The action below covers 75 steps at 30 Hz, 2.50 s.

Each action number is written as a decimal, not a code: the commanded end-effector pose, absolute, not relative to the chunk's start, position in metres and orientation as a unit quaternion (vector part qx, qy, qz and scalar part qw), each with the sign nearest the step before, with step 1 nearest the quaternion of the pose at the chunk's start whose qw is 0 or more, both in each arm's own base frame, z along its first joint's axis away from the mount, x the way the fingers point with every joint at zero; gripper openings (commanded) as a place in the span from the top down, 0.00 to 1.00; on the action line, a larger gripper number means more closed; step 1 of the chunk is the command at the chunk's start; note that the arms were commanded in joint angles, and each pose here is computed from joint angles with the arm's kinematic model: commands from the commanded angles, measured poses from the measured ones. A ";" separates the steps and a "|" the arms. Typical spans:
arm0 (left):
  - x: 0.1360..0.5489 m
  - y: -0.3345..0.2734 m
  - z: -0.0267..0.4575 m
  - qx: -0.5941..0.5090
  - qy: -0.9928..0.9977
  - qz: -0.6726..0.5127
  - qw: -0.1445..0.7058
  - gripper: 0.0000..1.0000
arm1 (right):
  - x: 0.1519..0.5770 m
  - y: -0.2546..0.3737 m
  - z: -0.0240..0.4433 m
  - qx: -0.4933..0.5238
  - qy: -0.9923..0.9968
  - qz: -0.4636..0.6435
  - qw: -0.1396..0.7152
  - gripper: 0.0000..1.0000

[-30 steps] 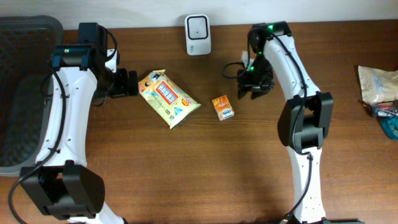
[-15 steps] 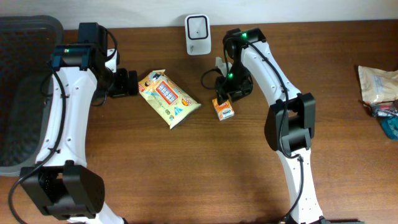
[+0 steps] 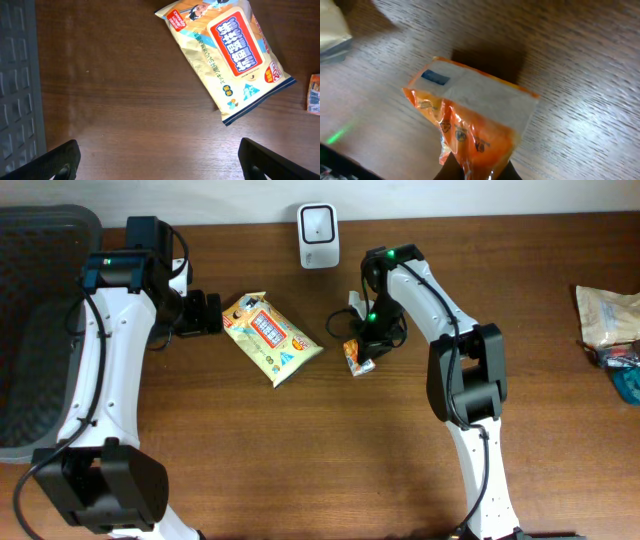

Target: Scan the item barcode

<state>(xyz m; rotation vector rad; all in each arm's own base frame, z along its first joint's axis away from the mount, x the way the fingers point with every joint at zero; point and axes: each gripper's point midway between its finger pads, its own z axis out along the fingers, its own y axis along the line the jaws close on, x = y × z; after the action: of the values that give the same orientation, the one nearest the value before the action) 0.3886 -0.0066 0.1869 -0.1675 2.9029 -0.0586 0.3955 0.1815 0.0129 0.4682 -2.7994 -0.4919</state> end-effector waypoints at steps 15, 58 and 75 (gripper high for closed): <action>0.387 -0.006 0.192 -0.056 0.990 -0.019 0.124 0.01 | 0.448 0.221 0.133 0.064 -0.801 -0.593 0.049 0.96; 0.387 -0.006 0.192 -0.056 0.990 -0.019 0.124 0.01 | 0.643 0.207 0.193 0.090 -0.874 0.066 -0.472 0.96; 0.387 -0.006 0.192 -0.056 0.990 -0.019 0.124 0.01 | 0.665 0.233 0.156 0.307 -0.801 0.213 -0.468 0.96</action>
<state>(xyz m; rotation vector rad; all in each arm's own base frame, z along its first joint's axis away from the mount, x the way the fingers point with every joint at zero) 0.3888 -0.0066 0.1870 -0.1675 2.9017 -0.0587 0.6643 0.2341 0.1477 1.4542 -3.7334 0.9047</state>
